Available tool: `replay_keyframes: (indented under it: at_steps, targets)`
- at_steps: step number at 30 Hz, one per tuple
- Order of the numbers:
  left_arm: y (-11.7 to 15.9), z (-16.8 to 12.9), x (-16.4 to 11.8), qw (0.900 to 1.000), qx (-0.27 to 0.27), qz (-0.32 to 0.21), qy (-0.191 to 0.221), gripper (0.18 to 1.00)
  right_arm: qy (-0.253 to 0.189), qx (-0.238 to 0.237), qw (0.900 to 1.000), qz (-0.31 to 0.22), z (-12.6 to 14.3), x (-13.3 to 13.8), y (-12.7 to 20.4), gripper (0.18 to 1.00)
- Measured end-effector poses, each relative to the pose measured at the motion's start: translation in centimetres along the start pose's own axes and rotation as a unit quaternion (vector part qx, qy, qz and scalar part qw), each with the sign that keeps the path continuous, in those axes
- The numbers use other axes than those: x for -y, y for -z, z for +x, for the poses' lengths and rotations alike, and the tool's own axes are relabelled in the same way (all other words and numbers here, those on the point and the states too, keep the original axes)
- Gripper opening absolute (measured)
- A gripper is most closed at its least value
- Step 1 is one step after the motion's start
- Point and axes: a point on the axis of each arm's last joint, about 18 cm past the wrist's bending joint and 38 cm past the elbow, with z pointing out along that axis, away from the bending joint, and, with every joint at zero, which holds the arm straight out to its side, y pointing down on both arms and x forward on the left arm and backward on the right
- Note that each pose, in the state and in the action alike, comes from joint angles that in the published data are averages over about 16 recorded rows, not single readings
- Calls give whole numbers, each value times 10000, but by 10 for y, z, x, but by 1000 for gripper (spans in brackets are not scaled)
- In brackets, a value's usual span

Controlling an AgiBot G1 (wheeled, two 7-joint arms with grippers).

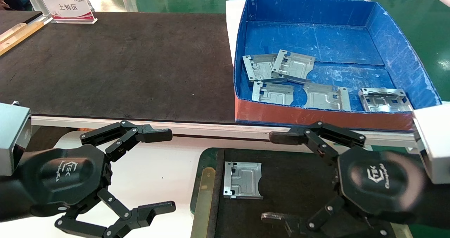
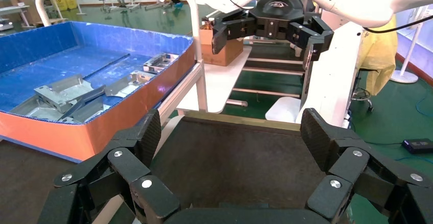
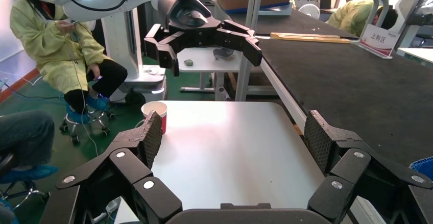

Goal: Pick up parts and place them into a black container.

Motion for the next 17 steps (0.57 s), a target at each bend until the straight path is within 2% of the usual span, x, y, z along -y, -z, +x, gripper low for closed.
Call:
replay_keyframes:
  at_steps: [17]
  targets:
    - [0, 0, 0, 10000, 1, 1, 1, 1001, -14, -7, 10000, -4, -1, 0, 0, 1000]
